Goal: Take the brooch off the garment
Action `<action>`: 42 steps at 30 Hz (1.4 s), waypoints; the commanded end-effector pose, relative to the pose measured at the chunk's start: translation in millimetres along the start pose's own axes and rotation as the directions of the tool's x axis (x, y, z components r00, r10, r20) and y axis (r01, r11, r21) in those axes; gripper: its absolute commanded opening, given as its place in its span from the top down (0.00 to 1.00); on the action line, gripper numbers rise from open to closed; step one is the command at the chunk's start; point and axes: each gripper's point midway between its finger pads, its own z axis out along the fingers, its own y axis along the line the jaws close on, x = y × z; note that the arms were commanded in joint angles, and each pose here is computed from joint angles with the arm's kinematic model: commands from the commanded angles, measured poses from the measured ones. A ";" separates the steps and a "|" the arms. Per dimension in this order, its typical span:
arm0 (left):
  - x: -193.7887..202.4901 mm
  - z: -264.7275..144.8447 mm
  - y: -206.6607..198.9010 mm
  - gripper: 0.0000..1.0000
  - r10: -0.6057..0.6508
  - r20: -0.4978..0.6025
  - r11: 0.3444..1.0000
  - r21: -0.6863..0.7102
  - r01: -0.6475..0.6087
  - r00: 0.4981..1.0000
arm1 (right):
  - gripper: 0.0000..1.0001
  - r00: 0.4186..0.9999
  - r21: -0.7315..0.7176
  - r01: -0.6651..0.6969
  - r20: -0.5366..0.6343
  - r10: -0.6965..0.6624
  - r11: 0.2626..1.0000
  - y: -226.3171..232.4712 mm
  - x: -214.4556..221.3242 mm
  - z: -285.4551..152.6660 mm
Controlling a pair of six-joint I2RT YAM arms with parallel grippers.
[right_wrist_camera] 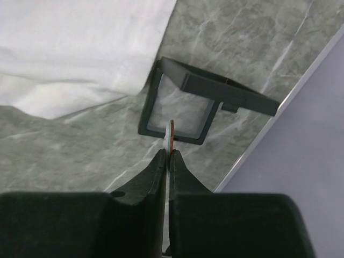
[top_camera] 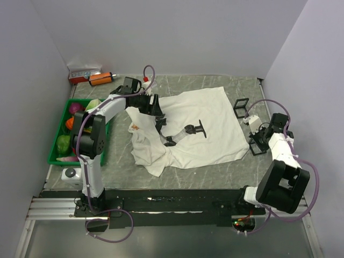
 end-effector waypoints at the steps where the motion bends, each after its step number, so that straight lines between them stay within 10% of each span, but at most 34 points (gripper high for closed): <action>1: -13.7 -18.2 -20.6 0.23 0.054 0.058 0.998 0.017 -0.055 0.997 | 1.00 0.997 0.117 0.071 0.035 -0.075 0.991 -43.1 -18.2 -0.7; 25: -4.2 -18.4 -32.9 0.21 0.109 0.030 0.994 0.015 -0.109 0.994 | 1.00 0.995 0.081 0.097 -0.001 -0.097 0.992 -42.4 -4.5 38.4; 42: -4.8 -13.3 -42.0 0.21 0.113 0.029 0.992 0.045 -0.114 0.993 | 0.70 0.999 0.054 0.045 0.011 -0.046 0.998 -23.5 -1.2 25.5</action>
